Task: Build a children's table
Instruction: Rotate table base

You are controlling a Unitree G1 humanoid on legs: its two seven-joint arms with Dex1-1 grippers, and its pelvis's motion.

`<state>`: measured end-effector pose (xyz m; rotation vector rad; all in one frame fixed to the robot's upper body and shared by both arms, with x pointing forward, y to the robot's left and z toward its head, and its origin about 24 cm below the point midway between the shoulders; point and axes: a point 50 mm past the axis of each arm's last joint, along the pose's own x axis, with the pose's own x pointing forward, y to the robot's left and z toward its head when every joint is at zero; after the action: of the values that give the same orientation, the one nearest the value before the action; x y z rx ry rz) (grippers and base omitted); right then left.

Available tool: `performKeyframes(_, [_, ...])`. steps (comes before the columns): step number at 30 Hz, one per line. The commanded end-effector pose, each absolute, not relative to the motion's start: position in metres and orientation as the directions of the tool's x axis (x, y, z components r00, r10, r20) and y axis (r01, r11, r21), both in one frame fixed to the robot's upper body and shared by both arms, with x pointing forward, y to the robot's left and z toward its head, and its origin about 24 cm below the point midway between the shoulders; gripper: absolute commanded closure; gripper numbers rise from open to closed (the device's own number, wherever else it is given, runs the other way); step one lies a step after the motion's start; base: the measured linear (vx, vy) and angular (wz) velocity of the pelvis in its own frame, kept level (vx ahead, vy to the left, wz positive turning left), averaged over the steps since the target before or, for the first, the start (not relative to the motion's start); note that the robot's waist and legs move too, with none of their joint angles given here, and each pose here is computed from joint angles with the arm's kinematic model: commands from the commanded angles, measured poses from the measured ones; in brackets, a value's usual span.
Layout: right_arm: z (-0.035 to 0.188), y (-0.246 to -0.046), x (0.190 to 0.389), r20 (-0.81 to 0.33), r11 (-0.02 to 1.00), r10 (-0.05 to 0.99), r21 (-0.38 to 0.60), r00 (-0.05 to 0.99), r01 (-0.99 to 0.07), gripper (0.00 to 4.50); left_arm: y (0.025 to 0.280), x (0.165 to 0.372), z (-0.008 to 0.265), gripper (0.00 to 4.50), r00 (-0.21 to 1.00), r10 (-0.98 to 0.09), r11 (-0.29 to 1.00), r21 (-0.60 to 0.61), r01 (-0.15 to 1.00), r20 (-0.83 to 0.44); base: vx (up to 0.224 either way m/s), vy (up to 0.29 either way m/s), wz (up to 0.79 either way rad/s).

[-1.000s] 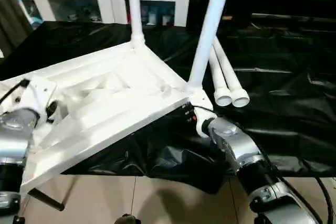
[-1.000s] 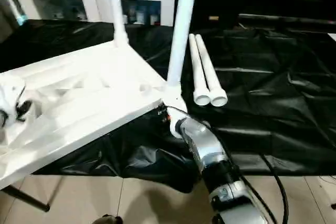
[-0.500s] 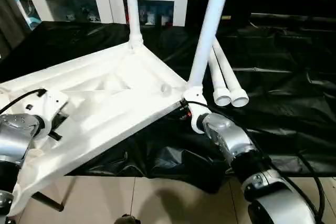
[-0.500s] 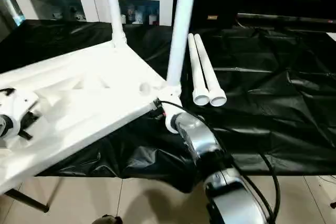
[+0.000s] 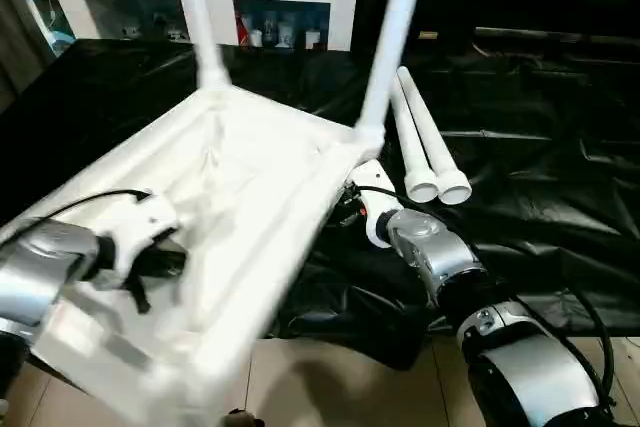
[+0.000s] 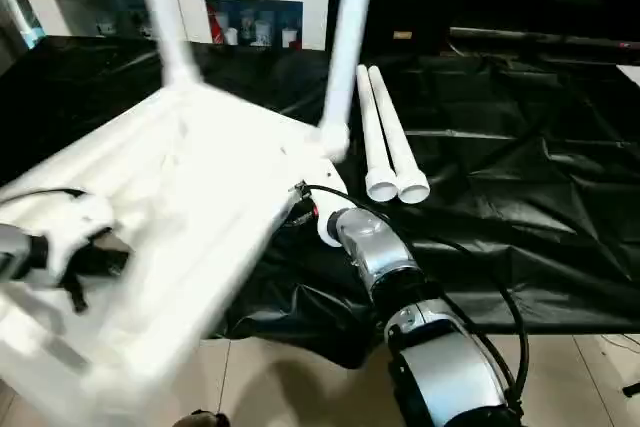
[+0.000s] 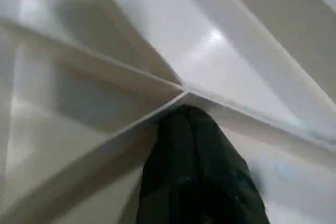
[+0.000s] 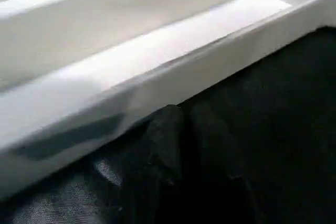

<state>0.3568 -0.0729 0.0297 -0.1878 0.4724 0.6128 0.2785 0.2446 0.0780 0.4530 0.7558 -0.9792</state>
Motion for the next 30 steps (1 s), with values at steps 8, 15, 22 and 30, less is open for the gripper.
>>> performKeyframes(8, [0.038, -0.068, 0.360, -0.432, 0.776, 0.553, -0.045, 0.712, -0.629, 4.45, 0.194, 0.309, 0.084, 4.50, 0.290, -0.703, 0.338, 0.053, 0.940, -0.649, 0.000, 0.000, 0.00])
performKeyframes(15, [0.057, -0.078, 0.368, -0.355, 0.784, 0.549, -0.094, 0.757, -0.613, 4.45, 0.192, 0.356, 0.080, 4.50, 0.593, -0.527, 0.544, 0.295, 0.786, -0.609, 0.000, 0.000, 0.00])
performKeyframes(22, [0.080, -0.088, 0.375, -0.274, 0.790, 0.541, -0.158, 0.795, -0.592, 4.45, 0.206, 0.382, 0.092, 4.50, 0.847, -0.286, 0.696, 0.510, 0.505, -0.448, 0.000, 0.000, 0.00])
performKeyframes(30, [0.103, -0.102, 0.367, -0.187, 0.725, 0.648, -0.144, 0.738, -0.673, 4.45, 0.193, 0.379, 0.099, 4.50, 0.825, -0.463, 0.740, 0.371, 0.561, -0.324, 0.000, 0.000, 0.00])
